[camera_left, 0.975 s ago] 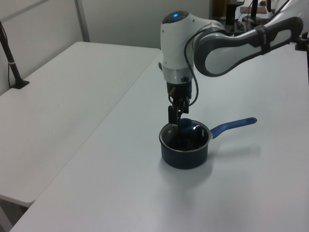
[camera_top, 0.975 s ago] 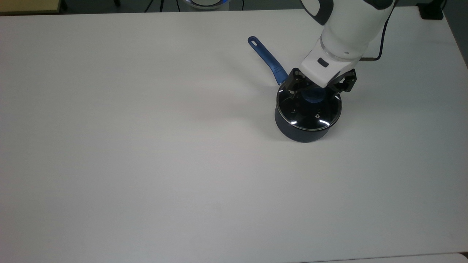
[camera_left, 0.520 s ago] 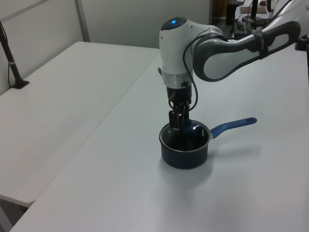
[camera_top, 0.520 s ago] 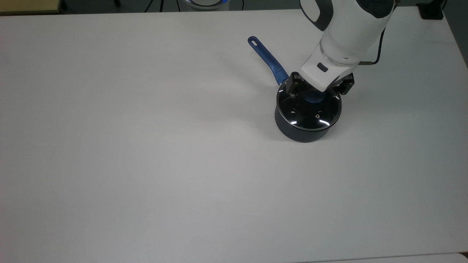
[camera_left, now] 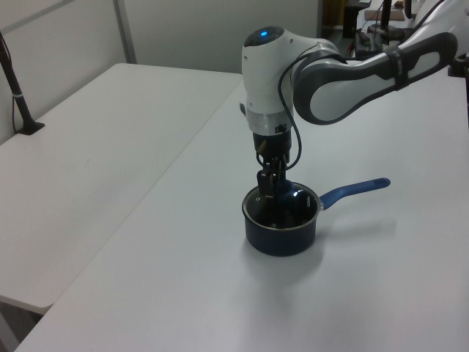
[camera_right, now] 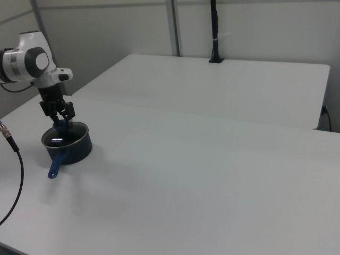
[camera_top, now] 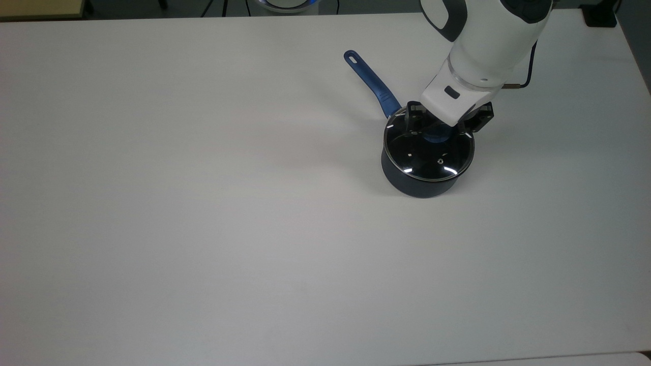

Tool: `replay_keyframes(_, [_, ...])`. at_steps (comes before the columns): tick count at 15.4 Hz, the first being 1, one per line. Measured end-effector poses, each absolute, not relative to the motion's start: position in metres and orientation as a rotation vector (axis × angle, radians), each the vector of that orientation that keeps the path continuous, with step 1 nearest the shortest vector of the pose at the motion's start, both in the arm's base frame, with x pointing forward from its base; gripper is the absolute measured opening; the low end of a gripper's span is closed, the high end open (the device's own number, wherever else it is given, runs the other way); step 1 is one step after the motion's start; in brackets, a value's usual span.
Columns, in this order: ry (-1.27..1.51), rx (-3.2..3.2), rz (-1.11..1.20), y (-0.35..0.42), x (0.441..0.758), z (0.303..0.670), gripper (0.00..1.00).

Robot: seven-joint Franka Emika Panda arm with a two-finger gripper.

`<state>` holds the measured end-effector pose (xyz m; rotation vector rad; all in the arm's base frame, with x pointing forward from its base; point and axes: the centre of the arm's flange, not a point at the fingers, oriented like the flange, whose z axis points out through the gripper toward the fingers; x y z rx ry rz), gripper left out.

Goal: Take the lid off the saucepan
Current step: 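Lift the glass lid off the saucepan and carry it aside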

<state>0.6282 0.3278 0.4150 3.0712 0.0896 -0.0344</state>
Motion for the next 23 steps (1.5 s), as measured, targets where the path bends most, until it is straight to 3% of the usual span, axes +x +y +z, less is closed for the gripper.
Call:
replay_keyframes(6, [0.096, 3.06, -0.075, 0.326, 0.624, 0.42, 0.65])
replay_keyframes(14, [0.07, 3.065, -0.105, 0.285, 0.619, 0.477, 0.65])
replay_keyframes(18, [0.042, 3.073, -0.087, 0.228, 0.636, 0.497, 0.65])
replay_keyframes(23, [-0.018, 3.035, -0.124, 0.097, 0.665, 0.493, 0.65])
